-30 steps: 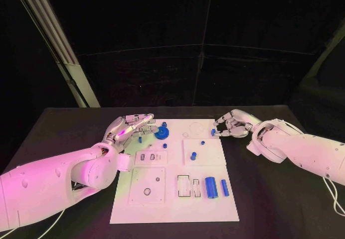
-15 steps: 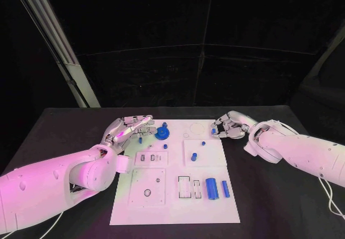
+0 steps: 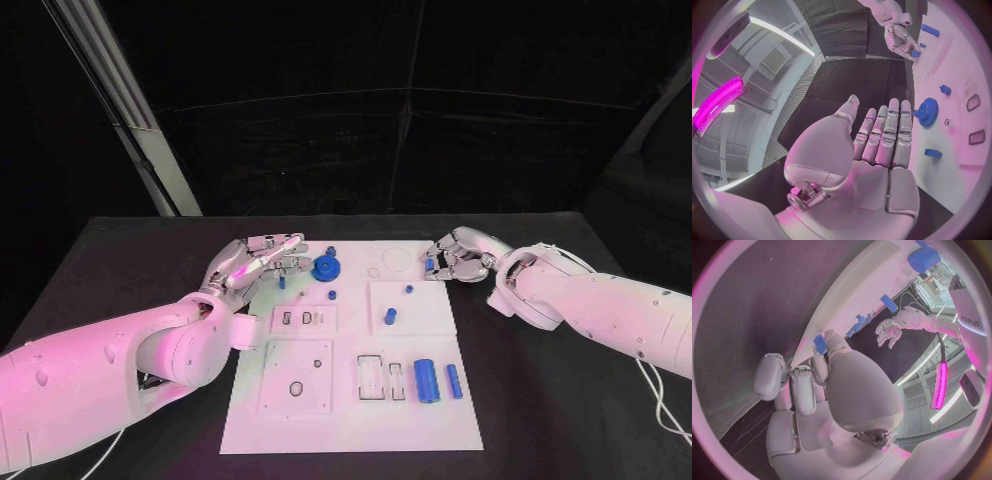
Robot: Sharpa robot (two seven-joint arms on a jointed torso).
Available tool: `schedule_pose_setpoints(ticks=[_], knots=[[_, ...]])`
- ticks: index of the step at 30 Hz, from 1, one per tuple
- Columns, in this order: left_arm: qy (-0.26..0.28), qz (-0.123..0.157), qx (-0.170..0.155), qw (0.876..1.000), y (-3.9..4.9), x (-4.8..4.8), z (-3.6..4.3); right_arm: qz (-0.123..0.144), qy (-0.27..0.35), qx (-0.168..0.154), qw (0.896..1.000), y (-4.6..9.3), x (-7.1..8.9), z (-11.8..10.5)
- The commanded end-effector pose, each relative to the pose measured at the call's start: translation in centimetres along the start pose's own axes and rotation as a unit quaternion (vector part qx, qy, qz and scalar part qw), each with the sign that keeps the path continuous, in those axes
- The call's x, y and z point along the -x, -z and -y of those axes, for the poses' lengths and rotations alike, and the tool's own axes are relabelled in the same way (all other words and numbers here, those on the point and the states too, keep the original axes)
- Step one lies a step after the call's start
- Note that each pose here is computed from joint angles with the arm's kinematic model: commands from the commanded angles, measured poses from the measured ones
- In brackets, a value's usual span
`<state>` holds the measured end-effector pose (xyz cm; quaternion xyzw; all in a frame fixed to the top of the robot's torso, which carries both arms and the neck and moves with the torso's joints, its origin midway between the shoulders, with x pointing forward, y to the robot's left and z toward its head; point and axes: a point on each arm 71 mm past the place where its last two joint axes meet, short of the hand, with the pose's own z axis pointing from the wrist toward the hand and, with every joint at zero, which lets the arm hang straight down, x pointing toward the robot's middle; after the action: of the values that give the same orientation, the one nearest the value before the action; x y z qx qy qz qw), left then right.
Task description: Assemble the parts on the task board
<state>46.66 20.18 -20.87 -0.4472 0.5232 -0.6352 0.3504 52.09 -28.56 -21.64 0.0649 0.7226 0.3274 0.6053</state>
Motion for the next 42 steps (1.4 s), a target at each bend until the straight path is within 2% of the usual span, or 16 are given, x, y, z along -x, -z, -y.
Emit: schedule_pose_setpoints(ticks=[1,42], knots=[[0.0,-0.007,-0.007,1.0,-0.01,-0.13,0.17,-0.009,0.005,0.001,1.0,-0.01,-0.19,-0.04],[0.0,-0.006,-0.005,1.0,0.03,-0.05,0.17,0.009,0.01,-0.002,1.0,0.33,0.29,0.2]])
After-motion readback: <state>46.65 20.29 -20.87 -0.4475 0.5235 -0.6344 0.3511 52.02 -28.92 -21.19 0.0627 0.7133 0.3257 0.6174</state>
